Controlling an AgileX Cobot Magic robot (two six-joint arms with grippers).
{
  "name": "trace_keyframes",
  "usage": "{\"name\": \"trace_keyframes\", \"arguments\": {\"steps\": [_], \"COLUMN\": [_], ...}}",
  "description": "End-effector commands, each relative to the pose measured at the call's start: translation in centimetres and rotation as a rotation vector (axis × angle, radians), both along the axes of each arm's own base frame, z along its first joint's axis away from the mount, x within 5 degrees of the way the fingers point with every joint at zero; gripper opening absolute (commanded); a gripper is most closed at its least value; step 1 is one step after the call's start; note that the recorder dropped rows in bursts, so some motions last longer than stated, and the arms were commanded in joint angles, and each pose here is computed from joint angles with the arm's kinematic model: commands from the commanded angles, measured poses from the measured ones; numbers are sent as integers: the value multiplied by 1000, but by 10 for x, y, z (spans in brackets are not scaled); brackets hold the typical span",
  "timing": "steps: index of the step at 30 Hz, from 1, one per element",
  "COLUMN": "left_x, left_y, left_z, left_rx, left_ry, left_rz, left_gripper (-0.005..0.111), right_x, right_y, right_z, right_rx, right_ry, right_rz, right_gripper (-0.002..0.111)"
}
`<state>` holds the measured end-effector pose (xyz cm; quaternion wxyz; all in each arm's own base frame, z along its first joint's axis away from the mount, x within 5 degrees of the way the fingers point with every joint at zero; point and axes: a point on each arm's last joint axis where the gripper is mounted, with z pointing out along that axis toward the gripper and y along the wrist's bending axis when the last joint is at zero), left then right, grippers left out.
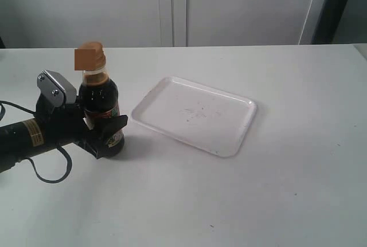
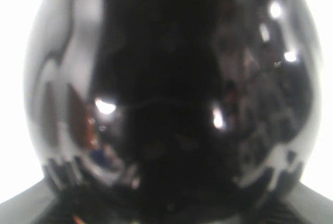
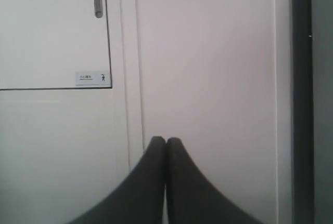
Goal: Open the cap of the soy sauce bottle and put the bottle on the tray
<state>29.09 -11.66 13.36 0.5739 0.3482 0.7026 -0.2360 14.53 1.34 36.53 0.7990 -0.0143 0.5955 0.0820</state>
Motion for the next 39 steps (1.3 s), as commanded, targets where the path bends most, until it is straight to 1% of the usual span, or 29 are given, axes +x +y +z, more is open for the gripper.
{"name": "trace_keyframes", "arguments": {"steps": [1, 5, 7, 12, 16, 18, 21, 25, 28, 30, 32, 33, 36, 39], "left_x": [-3, -3, -3, -3, -3, -3, -3, -3, -3, -3, -3, -3, -3, -3], "left_y": [0, 0, 0, 0, 0, 0, 0, 0, 0, 0, 0, 0, 0, 0], "left_z": [-2, -2, -2, -2, -2, -2, -2, -2, -2, -2, -2, -2, -2, -2], "left_rx": [18, 18, 18, 18, 18, 18, 18, 18, 18, 18, 18, 18, 18, 18], "left_ry": [11, 11, 11, 11, 11, 11, 11, 11, 11, 11, 11, 11, 11, 11], "left_rz": [-19, -19, -19, -19, -19, -19, -19, -19, -19, -19, -19, -19, -19, -19], "left_gripper": [0, 0, 0, 0, 0, 0, 0, 0, 0, 0, 0, 0, 0, 0], "right_x": [22, 39, 47, 65, 77, 85, 91, 97, 96, 93, 93, 92, 91, 91], "right_y": [11, 22, 26, 37, 57, 70, 87, 113, 137, 151, 165, 173, 188, 204], "right_z": [3, -2, -7, -24, -40, -53, -66, -85, -96, -103, -113, -117, -121, -121], "right_rx": [-23, 45, 44, 28, -9, -40, -72, -159, -236, -304, -366, -436, -534, -600], "right_ry": [19, 35, 32, 98, 143, 190, 218, 216, 154, 105, 110, 113, 101, 87], "right_rz": [109, 252, 304, 352, 415, 406, 400, 330, 315, 310, 275, 271, 257, 245], "right_gripper": [0, 0, 0, 0, 0, 0, 0, 0, 0, 0, 0, 0, 0, 0]}}
